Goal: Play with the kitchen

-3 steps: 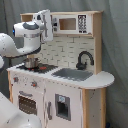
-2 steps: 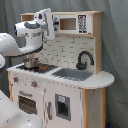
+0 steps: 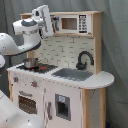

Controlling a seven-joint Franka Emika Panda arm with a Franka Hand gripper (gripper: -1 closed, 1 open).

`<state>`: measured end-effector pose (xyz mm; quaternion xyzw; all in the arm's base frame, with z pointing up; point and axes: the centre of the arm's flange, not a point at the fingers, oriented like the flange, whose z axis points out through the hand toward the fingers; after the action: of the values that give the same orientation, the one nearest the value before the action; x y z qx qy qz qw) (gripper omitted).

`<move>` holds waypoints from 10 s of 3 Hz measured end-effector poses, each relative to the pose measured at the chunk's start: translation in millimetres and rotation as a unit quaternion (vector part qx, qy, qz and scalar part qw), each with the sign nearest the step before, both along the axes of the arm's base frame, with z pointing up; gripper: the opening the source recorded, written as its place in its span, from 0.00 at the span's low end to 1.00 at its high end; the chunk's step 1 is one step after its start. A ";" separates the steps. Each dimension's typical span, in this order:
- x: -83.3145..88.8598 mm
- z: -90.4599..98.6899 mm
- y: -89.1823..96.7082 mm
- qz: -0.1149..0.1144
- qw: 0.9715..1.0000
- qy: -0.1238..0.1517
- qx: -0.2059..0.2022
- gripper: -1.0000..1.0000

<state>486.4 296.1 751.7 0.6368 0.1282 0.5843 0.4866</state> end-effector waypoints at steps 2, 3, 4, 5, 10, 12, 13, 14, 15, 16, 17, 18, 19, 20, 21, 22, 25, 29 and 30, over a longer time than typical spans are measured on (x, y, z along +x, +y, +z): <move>-13.7 6.5 7.5 -0.009 1.000 -0.006 -0.004 1.00; -24.6 10.4 13.4 -0.015 1.000 -0.009 -0.008 1.00; -48.5 15.2 27.2 -0.027 0.999 -0.011 -0.024 1.00; -73.1 12.9 42.9 -0.039 0.998 -0.006 -0.046 1.00; -192.5 -51.6 149.7 -0.063 0.961 0.028 -0.266 1.00; -215.1 -106.6 193.9 -0.061 0.920 0.064 -0.381 1.00; -221.4 -155.3 218.5 -0.047 0.895 0.091 -0.435 1.00; -230.8 -214.8 238.6 -0.023 0.868 0.118 -0.481 1.00; -242.8 -275.8 248.8 -0.001 0.842 0.143 -0.520 1.00; -249.4 -336.6 251.3 0.024 0.817 0.172 -0.550 1.00; -244.5 -378.0 239.6 0.048 0.787 0.200 -0.581 1.00; -232.3 -384.1 231.6 0.057 0.759 0.217 -0.612 1.00; -211.0 -386.9 225.0 0.066 0.737 0.233 -0.631 1.00; -188.2 -392.8 217.6 0.084 0.730 0.244 -0.633 1.00; -176.1 -401.5 221.8 0.116 0.719 0.248 -0.639 1.00; -162.1 -408.6 235.2 0.133 0.714 0.247 -0.642 1.00; -134.0 -418.1 256.9 0.143 0.713 0.247 -0.640 0.00; -135.0 -418.8 249.7 0.179 0.838 0.221 -0.466 0.00; -135.2 -418.6 250.1 0.188 0.861 0.212 -0.422 0.00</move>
<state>351.2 546.1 333.1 0.4426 0.5796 0.4057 0.5510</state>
